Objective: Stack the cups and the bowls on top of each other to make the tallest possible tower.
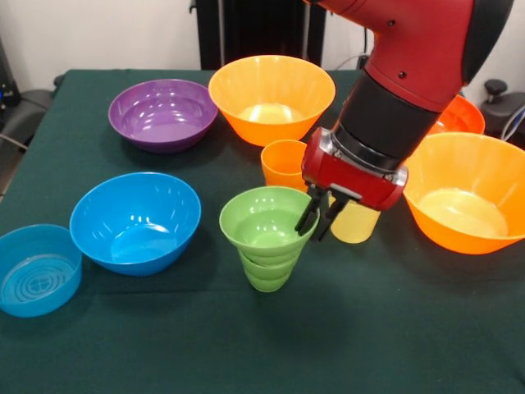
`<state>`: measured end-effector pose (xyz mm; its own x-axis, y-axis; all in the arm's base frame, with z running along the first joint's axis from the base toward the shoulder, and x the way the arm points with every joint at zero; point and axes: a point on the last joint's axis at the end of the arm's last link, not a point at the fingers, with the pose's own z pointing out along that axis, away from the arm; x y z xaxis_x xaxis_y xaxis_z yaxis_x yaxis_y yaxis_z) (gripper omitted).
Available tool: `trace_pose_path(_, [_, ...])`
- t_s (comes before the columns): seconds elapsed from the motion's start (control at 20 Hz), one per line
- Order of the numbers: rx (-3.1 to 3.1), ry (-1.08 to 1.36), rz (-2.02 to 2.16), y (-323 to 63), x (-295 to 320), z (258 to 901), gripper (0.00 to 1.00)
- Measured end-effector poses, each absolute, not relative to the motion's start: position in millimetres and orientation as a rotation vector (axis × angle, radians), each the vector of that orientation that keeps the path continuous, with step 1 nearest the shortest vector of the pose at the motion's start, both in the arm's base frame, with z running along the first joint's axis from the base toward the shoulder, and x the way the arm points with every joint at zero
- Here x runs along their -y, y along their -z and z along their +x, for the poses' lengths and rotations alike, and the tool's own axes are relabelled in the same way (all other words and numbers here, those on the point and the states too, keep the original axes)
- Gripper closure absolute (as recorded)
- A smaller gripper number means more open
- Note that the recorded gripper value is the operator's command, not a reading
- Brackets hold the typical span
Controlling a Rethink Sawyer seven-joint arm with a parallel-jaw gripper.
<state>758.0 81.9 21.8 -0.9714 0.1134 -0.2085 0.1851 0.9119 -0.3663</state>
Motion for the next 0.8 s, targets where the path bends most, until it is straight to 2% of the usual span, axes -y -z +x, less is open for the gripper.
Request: trace_pose_path(0.8, [-2.891,0.578,0.239,-20.2,-78.3,765.9,1.00])
